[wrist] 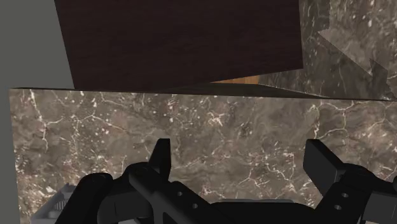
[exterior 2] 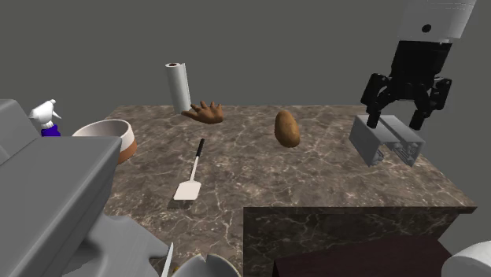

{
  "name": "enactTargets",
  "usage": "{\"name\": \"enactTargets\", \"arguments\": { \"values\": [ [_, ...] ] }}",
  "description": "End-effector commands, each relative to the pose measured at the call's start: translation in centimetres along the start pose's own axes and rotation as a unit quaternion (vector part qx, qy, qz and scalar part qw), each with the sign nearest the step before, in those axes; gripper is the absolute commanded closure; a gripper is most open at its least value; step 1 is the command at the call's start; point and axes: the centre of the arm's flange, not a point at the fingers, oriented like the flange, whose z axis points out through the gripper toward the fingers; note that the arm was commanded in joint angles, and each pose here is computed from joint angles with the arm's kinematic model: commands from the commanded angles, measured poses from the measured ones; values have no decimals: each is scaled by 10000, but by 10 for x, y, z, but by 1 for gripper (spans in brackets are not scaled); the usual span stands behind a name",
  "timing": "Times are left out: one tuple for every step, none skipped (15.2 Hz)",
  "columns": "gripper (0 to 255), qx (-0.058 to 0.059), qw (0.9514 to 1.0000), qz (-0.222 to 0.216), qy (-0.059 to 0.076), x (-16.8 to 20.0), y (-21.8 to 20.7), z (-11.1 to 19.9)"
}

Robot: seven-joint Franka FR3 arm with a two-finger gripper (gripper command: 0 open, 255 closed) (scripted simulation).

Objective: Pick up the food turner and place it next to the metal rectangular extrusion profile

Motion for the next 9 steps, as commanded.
{"name": "enactTargets", "arguments": {
  "values": [
    [0, 0, 10000, 0, 0, 0, 0, 0],
    [0, -8, 10000, 7, 28, 3, -12, 5],
    [0, -17, 10000, 14, 57, 6, -24, 9],
    [0, -25, 10000, 21, 85, 10, -36, 14],
    [0, -34, 9999, 28, 113, 13, -48, 19],
    [0, -42, 9999, 35, 141, 16, -60, 23],
    [0, -51, 9998, 42, 170, 20, -71, 28],
    [0, -59, 9998, 49, 198, 23, -83, 32],
    [0, -68, 9997, 56, 226, 27, -95, 37]
  ]
}}
